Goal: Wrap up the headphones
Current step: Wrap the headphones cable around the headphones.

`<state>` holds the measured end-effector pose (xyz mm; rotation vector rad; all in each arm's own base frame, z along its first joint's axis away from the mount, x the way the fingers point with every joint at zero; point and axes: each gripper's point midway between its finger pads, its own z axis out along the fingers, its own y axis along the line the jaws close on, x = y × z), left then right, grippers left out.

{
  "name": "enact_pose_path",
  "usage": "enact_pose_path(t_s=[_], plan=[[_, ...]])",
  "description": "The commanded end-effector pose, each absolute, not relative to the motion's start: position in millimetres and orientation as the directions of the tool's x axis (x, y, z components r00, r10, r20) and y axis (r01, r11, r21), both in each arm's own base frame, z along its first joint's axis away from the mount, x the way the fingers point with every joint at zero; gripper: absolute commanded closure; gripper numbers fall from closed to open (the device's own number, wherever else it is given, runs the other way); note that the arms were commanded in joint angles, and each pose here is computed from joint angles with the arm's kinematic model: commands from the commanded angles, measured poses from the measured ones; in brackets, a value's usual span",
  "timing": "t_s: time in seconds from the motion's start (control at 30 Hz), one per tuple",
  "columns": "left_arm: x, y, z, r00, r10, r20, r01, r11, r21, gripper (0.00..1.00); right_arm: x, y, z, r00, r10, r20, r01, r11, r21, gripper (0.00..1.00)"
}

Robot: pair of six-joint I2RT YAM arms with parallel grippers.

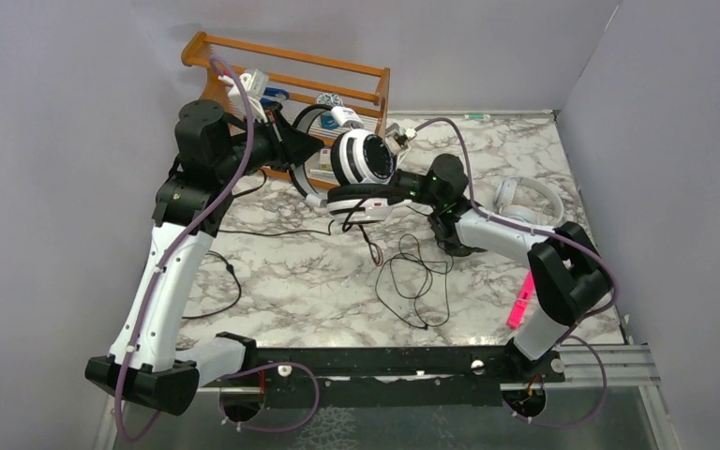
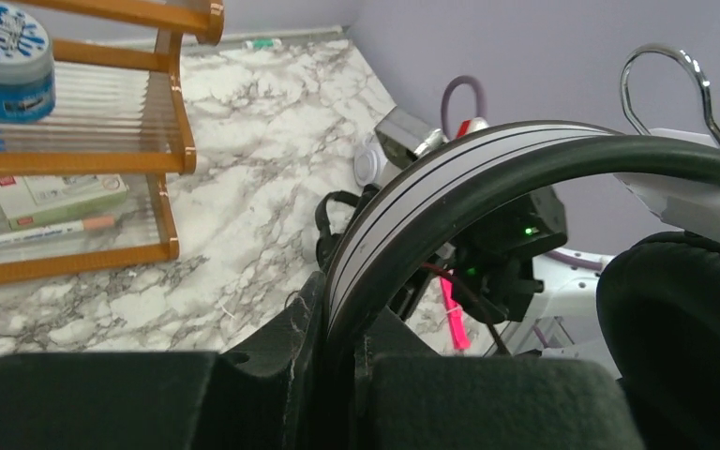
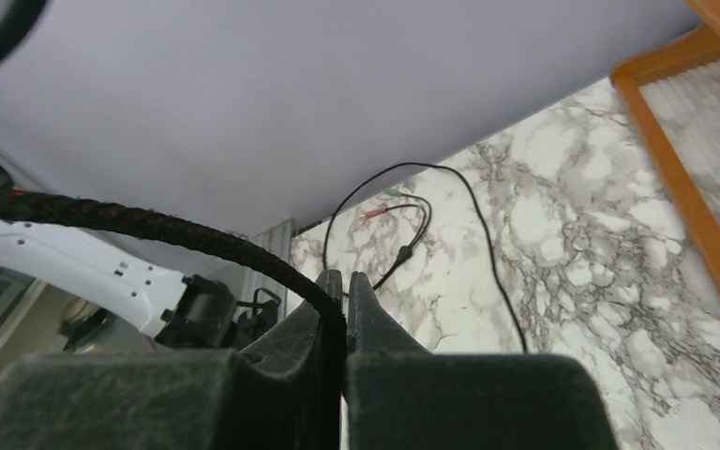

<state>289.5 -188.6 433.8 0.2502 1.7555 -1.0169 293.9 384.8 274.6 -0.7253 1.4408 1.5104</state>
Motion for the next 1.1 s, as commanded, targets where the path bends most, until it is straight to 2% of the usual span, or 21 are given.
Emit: enact_pose_path(t_s=[0.0, 0.1, 0.17, 0.33, 0.4, 0.5, 0.63, 0.77, 0.93, 1.07], plan=[[293.1, -208.1, 447.3, -0.411, -0.343, -0.844, 0.628, 0.564, -0.536, 1.00, 274.1, 391.5, 281.8, -0.442, 0.139, -0.886, -0.894, 0.012, 0.448, 0.99], [298.0, -214.7, 439.8, -0.398, -0.341, -0.852, 0.610, 0.595, -0.523, 1.00, 262.4, 405.1, 281.7, -0.455, 0.098, -0.885, -0.890, -0.026, 0.454, 0.99], [297.7, -218.4, 435.8, -0.399, -0.331, -0.855, 0.618, 0.592, -0.517, 1.00, 257.9, 401.7, 285.5, -0.472, 0.130, -0.872, -0.881, -0.036, 0.472, 0.99], [290.2, -226.2, 423.8, -0.424, -0.292, -0.857, 0.644, 0.568, -0.512, 1.00, 275.4, 392.0, 286.6, -0.472, 0.149, -0.869, -0.871, 0.070, 0.486, 0.99], [290.7, -229.2, 416.2, -0.439, -0.294, -0.849, 0.628, 0.575, -0.524, 1.00, 275.6, 393.5, 287.8, -0.482, 0.148, -0.864, -0.867, 0.062, 0.494, 0.99], [291.1, -230.6, 416.8, -0.416, -0.351, -0.839, 0.610, 0.577, -0.544, 1.00, 270.9, 396.3, 285.5, -0.508, 0.147, -0.849, -0.855, 0.031, 0.517, 0.99], [292.0, -235.9, 430.4, -0.408, -0.446, -0.797, 0.617, 0.508, -0.601, 1.00, 271.2, 398.0, 274.9, -0.543, 0.137, -0.829, -0.833, 0.039, 0.552, 0.99], [287.6, -250.3, 428.3, -0.443, -0.418, -0.793, 0.641, 0.470, -0.606, 1.00, 284.3, 395.9, 271.7, -0.552, 0.163, -0.818, -0.811, 0.123, 0.572, 0.99], [274.8, -271.8, 421.3, -0.464, -0.359, -0.810, 0.679, 0.443, -0.585, 1.00, 296.7, 387.0, 274.3, -0.572, 0.184, -0.799, -0.786, 0.154, 0.599, 0.99], [269.3, -267.7, 395.9, -0.467, -0.279, -0.839, 0.660, 0.521, -0.541, 1.00, 308.8, 360.4, 280.2, -0.561, 0.211, -0.801, -0.782, 0.183, 0.596, 0.99]])
